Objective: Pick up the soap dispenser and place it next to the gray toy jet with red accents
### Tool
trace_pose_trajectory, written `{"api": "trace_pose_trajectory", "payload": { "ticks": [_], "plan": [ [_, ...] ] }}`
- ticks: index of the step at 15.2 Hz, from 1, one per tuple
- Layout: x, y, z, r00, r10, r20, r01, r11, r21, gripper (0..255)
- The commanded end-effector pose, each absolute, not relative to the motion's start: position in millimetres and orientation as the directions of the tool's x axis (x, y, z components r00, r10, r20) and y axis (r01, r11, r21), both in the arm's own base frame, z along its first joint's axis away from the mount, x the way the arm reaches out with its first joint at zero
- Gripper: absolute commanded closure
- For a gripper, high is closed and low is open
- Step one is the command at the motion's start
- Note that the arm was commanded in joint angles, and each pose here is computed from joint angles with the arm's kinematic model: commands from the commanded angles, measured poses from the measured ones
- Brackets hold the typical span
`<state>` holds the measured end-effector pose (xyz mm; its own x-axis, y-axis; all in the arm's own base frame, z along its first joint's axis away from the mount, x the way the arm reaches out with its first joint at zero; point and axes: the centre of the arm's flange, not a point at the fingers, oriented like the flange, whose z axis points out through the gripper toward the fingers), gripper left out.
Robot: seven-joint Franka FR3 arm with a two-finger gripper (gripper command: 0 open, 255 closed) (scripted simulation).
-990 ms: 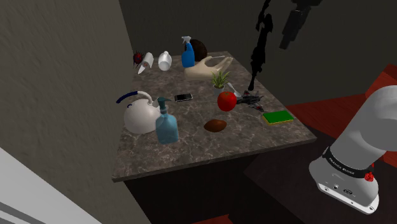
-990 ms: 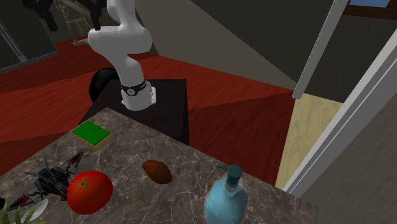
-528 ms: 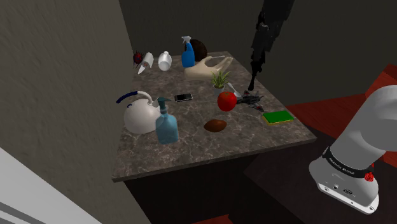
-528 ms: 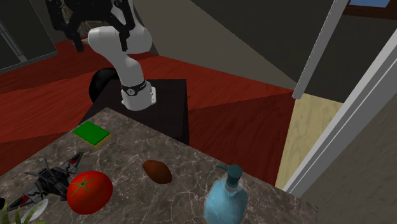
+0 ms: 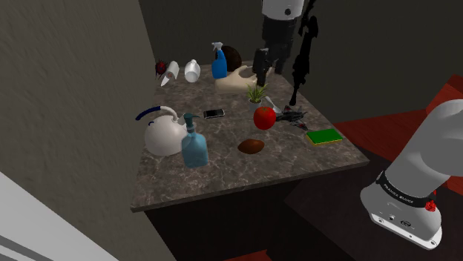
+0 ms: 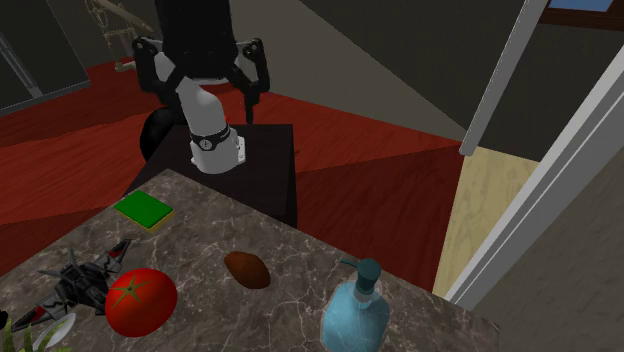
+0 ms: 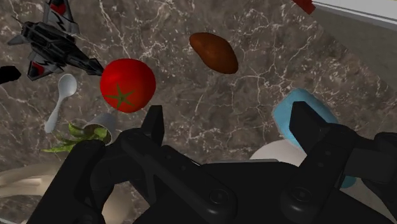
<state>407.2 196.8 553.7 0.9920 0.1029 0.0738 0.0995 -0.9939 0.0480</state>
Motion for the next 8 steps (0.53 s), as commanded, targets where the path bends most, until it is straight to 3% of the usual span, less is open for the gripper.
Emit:
{"api": "trace_pose_trajectory", "payload": {
  "ticks": [1,8],
  "plan": [
    [420,219,543,0.993,0.093,0.072,0.089,-0.995,0.049,0],
    [472,290,509,0.996,0.061,0.064,0.058,-0.997,0.058,0]
  ]
}}
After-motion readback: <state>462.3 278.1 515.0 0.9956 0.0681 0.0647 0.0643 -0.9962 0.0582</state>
